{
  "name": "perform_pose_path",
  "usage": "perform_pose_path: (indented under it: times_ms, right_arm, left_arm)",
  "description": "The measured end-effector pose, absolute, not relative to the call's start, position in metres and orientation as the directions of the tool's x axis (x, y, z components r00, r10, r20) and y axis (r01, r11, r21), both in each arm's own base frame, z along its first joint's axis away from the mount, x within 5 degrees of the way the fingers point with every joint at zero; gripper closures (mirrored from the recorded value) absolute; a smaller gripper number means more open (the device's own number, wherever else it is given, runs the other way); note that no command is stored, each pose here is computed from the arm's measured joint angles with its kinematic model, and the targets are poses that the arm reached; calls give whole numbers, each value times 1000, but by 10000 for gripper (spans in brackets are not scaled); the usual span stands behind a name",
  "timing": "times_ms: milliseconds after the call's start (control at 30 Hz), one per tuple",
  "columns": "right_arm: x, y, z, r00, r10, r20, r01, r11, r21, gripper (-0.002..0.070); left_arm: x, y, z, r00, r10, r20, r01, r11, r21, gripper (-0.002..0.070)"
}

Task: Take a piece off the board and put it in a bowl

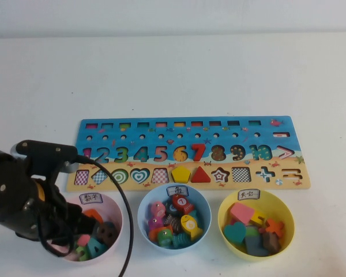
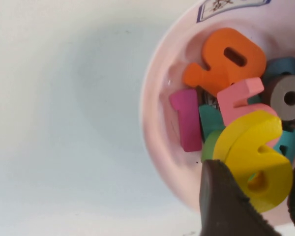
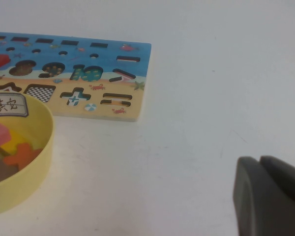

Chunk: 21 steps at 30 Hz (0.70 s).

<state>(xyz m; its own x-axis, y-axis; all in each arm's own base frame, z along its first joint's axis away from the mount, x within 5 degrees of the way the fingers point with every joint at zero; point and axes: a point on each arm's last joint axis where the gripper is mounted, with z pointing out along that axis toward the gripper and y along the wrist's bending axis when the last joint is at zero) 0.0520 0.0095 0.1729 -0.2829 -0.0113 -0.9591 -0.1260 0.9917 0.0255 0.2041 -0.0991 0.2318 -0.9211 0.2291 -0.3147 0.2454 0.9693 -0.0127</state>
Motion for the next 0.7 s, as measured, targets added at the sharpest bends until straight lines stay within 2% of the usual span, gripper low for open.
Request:
perform_pose_path:
  times_ms: [300, 700]
  right_arm:
    - [52, 10, 173, -283, -11, -959, -126, 992, 25, 694]
    - [52, 10, 173, -283, -11, -959, -126, 992, 25, 694]
  left_arm:
    - [210, -102, 220, -932, 234, -278, 245, 969, -6, 438]
    - [214, -110, 211, -917, 295, -268, 319, 946, -49, 433]
